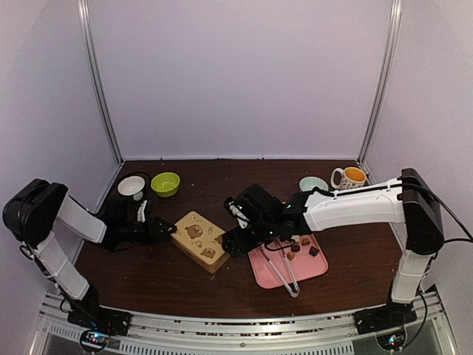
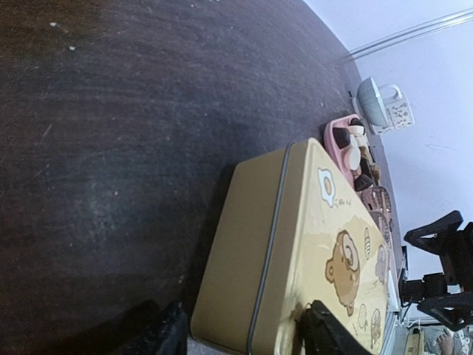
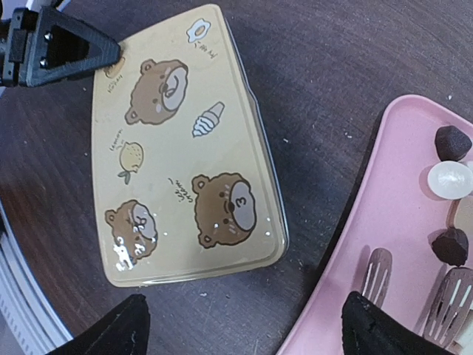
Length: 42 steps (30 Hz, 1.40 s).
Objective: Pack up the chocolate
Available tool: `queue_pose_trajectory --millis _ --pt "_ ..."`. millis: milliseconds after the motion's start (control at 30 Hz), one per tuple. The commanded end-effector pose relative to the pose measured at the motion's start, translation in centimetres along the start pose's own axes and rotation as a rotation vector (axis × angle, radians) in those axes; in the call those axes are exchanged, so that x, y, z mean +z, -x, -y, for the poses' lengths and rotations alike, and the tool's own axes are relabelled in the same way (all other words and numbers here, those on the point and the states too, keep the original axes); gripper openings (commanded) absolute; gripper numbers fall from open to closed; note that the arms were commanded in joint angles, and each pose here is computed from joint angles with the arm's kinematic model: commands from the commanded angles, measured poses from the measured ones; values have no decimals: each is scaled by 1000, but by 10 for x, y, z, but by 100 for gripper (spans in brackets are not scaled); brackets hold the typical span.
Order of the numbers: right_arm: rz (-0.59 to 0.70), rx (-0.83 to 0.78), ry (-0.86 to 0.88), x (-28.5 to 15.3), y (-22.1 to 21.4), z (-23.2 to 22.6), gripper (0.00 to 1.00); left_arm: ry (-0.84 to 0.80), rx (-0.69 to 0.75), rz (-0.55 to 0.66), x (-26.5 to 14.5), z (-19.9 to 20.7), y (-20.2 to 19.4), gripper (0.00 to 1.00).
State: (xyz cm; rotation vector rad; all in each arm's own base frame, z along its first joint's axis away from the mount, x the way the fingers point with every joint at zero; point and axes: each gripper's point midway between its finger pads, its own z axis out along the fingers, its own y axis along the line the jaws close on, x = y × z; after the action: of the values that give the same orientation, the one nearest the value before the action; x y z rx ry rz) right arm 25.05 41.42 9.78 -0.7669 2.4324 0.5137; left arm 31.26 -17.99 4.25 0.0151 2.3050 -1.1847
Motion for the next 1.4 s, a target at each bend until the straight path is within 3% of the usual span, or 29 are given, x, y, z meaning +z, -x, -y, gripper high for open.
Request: queue_pose_trajectory --millis 0,267,633,767,933,1133,1167,1200,1233,1367 --pt "73 81 122 -12 23 1 91 144 -25 -65 -12 -17 -13 56" --pt "66 101 161 3 40 -1 90 163 39 -68 -26 15 -10 58" --pt "23 161 226 36 39 -16 88 230 128 51 -63 38 12 60" --pt "14 195 322 30 32 -36 87 251 160 95 -75 45 21 61" --pt "77 189 409 -4 35 -53 82 264 187 148 -85 52 30 63" --pt "370 160 230 -88 55 9 89 324 249 273 -113 64 52 76" --pt "397 150 202 -98 55 19 90 326 261 293 -117 68 55 81" --pt "417 143 169 -107 52 30 91 329 271 316 -122 71 59 93" --pt "440 136 136 -115 50 41 92 334 282 336 -126 74 62 97" --pt "556 136 -48 -155 47 95 95 399 329 409 -146 81 79 98"
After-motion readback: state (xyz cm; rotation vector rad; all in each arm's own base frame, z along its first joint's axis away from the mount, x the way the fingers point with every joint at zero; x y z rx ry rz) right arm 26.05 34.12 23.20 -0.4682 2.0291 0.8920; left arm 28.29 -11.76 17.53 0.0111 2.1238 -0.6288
